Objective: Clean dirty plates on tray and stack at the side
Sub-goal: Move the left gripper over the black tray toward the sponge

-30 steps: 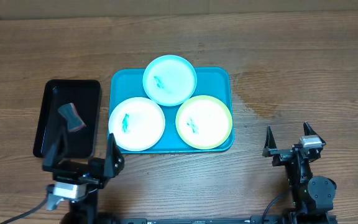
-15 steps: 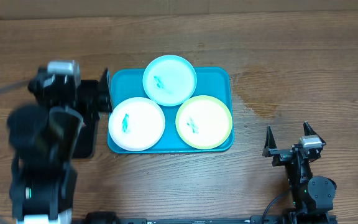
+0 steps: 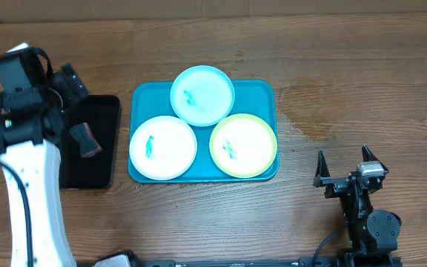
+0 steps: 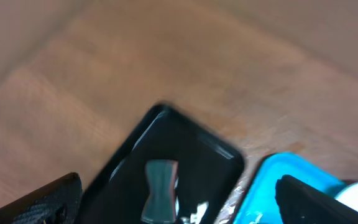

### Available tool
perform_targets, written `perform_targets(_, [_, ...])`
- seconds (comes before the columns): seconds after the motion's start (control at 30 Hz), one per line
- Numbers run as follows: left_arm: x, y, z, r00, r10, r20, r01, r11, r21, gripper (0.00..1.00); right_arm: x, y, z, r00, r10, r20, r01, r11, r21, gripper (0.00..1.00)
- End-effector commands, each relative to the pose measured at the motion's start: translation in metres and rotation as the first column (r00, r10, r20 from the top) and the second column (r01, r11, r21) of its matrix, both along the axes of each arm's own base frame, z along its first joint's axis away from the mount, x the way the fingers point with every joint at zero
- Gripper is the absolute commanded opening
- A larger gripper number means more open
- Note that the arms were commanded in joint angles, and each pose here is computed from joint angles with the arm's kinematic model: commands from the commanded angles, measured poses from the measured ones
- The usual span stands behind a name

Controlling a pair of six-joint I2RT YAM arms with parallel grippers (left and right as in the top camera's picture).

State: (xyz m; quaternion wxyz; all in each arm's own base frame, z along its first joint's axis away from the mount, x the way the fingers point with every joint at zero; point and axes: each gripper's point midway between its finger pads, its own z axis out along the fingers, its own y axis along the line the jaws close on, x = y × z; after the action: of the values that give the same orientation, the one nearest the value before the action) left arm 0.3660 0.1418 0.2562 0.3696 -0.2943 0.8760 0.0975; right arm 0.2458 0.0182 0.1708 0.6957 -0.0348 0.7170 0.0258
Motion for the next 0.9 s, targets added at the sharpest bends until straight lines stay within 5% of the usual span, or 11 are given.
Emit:
perform_targets(0.0, [0.005, 0.011, -0.023, 0.996, 0.076, -0.036, -0.079, 0.993, -0.086, 1.00, 0.000, -0.002, -0.002, 1.000, -0.008, 0.005, 0.008, 1.000, -0.003, 1.00])
perform_targets(0.27, [0.000, 0.015, -0.102, 0.959, 0.062, -0.275, -0.114, 0.978, -0.177, 1.00, 0.000, -0.002, -0.002, 1.000, -0.008, 0.005, 0.008, 1.000, -0.003, 1.00])
perform_targets(0.53, [-0.011, 0.006, -0.164, 0.893, -0.133, -0.431, -0.020, 0.943, -0.332, 1.00, 0.000, -0.002, -0.002, 1.000, -0.008, 0.005, 0.008, 1.000, -0.003, 1.00])
perform_targets(0.87, [-0.016, 0.000, -0.216, 0.844, -0.295, -0.448, 0.033, 0.862, -0.505, 0.96, 0.000, -0.002, -0.002, 1.000, -0.008, 0.005, 0.008, 1.000, -0.003, 1.00])
